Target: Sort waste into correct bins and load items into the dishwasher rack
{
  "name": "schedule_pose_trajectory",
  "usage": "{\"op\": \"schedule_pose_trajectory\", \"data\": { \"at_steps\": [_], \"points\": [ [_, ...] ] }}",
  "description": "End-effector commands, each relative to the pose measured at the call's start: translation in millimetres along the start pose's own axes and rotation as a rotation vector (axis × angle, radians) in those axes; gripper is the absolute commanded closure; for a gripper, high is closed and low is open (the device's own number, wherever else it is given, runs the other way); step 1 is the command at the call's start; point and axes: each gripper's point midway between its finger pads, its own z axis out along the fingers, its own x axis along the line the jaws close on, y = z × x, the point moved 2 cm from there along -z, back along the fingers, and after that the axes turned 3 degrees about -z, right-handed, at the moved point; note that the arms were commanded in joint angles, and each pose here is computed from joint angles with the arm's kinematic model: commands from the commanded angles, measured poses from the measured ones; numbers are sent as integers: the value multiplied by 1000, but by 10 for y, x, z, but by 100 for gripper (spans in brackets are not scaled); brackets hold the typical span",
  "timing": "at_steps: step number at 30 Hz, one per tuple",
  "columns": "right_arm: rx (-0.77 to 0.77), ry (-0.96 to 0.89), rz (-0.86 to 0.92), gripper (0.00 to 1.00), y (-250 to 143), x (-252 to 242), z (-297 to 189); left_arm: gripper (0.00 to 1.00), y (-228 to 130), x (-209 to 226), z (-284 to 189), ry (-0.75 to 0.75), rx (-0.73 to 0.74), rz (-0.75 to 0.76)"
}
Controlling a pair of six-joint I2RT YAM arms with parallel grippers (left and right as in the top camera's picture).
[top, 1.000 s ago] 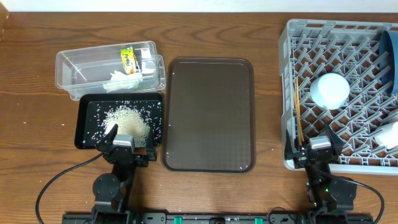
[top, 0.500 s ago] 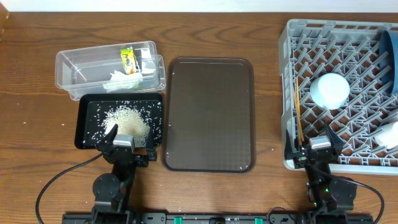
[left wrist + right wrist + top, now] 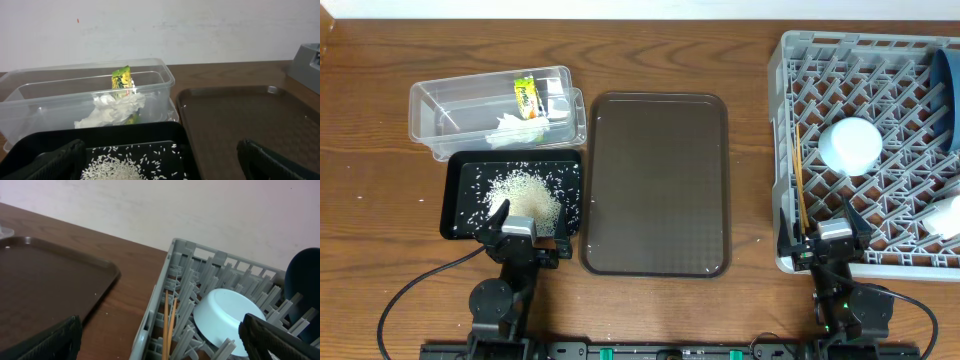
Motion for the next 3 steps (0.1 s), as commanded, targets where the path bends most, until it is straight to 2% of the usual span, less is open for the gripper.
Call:
{"op": "schedule_pose_trajectory", "data": {
  "at_steps": [1, 3],
  "points": [
    [-3, 12, -10, 1, 4, 31, -1, 2, -128, -21, 2, -20, 47, 10],
    [-3, 12, -10, 1, 3, 31, 0, 1, -128, -21, 2, -20, 47, 10]
  ]
}}
